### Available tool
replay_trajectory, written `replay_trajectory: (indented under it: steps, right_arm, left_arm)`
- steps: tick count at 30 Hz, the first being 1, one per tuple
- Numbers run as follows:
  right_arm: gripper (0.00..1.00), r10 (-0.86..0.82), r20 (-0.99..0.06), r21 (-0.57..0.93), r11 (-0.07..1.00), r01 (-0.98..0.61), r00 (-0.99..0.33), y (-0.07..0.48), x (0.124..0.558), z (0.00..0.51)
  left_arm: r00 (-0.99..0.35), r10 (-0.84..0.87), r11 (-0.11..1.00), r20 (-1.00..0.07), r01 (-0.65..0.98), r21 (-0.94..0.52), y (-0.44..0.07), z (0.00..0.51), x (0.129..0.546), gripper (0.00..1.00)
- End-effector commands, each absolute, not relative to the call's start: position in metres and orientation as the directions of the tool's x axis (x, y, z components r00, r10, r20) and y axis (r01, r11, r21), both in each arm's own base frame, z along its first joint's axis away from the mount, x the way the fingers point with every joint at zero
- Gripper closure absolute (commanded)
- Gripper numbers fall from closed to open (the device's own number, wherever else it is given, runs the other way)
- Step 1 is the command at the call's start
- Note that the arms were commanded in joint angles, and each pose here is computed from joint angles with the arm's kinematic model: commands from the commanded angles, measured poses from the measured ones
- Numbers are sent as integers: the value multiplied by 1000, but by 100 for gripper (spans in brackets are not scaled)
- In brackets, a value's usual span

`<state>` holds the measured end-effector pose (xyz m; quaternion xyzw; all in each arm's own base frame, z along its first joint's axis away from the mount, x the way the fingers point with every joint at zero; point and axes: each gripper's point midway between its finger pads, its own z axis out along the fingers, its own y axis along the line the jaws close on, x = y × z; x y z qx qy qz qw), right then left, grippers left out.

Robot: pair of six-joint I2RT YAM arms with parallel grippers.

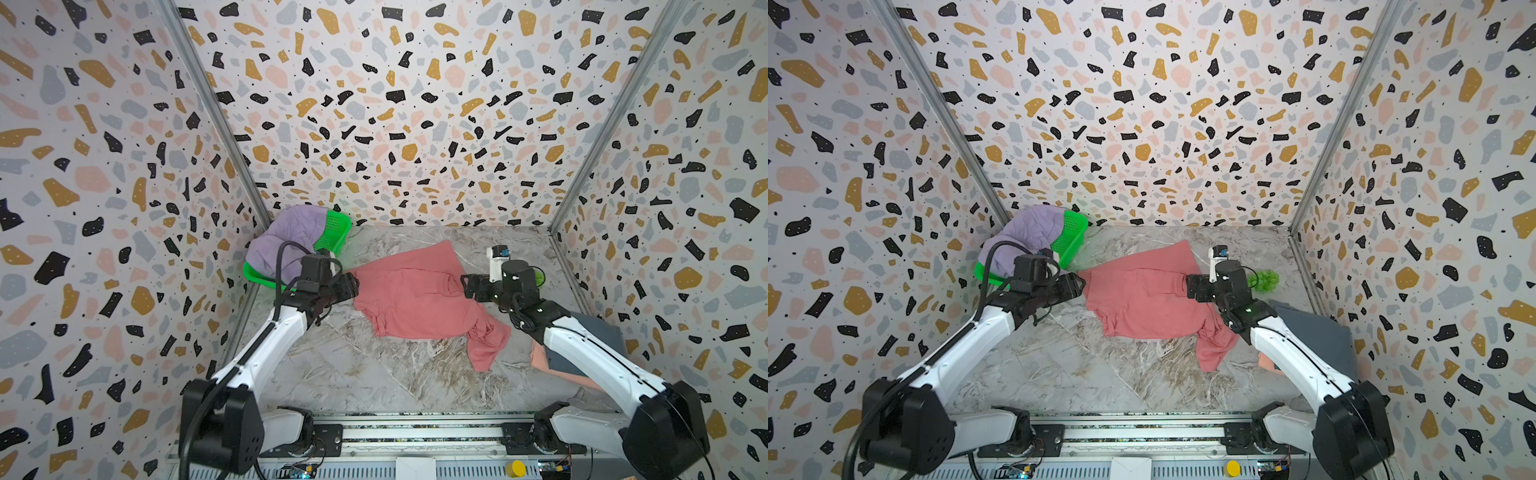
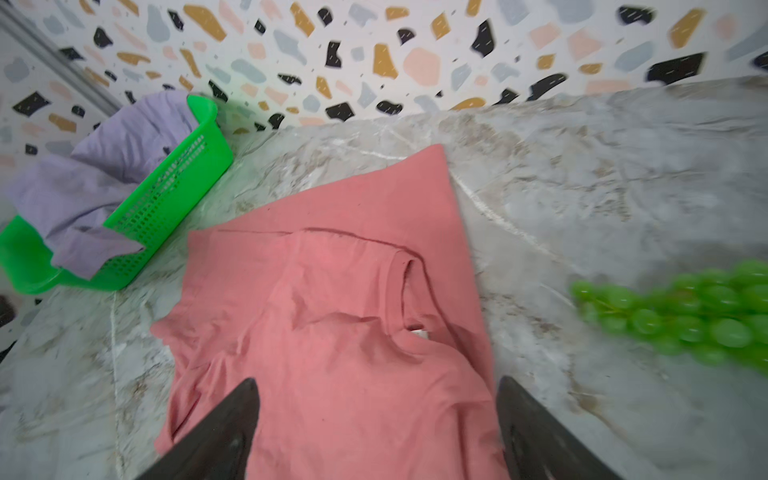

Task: Fold and stack the t-shirts

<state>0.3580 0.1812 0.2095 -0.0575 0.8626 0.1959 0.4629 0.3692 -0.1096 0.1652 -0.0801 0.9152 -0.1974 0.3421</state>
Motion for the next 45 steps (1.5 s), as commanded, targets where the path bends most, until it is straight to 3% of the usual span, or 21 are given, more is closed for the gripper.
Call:
replay_trajectory:
  steps: [1,7,17,23,39,45]
  right_arm:
    - [11,119,-858,341,860,-379,-500,218,370,251]
    - [13,82,-827,353,845,-401,-556,244,367,234]
    - [13,78,-808,317,893,-320,-583,220,352,222]
    - [13,92,-815,297,914,-277,-572,208,352,223]
    - [13,63,-818,261,927,-270,-572,207,361,224]
    - [13,61,-816,256,930,-264,-575,203,359,222]
  left_arm:
    - [-747,-233,934,-623,5,-356,-119,157,402,40]
    - [-790,-178,956,-587,2,-293,-127,104,446,46]
    - [-804,-122,987,-582,-38,-154,-122,69,516,58]
    - [-828,-114,992,-549,-68,-104,-116,56,520,63]
    - [-853,-117,993,-509,-83,-89,-116,29,519,64]
    - [-839,-119,993,-531,-85,-87,-115,36,524,78]
